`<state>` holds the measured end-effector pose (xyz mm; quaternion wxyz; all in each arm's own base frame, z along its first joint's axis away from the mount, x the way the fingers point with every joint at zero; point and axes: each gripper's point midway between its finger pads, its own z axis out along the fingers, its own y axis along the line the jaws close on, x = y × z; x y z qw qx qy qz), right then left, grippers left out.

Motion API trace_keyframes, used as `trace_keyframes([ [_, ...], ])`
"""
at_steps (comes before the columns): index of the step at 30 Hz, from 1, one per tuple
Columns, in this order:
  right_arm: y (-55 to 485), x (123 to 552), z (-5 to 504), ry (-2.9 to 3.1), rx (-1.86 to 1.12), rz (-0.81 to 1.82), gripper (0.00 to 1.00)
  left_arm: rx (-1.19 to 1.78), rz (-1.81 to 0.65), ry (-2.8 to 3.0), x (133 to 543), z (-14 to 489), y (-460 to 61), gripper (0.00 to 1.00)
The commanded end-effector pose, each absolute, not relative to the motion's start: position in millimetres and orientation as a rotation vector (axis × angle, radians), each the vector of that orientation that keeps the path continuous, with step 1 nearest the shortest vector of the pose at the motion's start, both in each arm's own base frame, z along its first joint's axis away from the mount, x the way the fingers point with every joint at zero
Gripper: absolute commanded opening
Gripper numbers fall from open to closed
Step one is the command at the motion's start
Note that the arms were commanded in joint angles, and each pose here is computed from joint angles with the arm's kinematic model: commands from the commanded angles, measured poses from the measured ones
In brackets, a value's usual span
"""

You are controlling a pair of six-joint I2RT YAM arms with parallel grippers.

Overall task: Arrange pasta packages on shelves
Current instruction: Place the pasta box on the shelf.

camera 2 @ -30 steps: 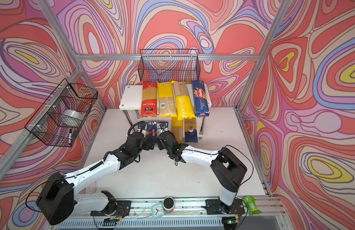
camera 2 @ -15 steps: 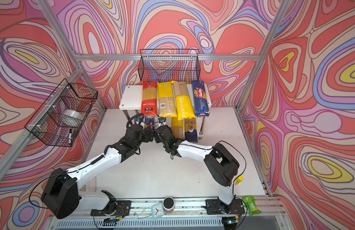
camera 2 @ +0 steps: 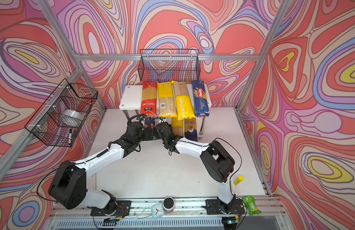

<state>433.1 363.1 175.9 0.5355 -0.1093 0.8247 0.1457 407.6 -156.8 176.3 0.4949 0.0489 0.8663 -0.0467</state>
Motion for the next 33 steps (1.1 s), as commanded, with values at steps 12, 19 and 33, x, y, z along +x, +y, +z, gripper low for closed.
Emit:
trace_keyframes([
  [12,422,413,228,1.842,-0.301,0.575,0.73,0.286,-0.343,2.054,412,209,-221,1.0],
  [19,410,418,218,1.867,-0.252,0.542,0.75,0.249,-0.237,2.088,415,205,-200,1.0],
  [33,407,398,190,1.951,-0.354,0.571,0.75,0.196,-0.273,2.129,378,195,-178,1.0],
])
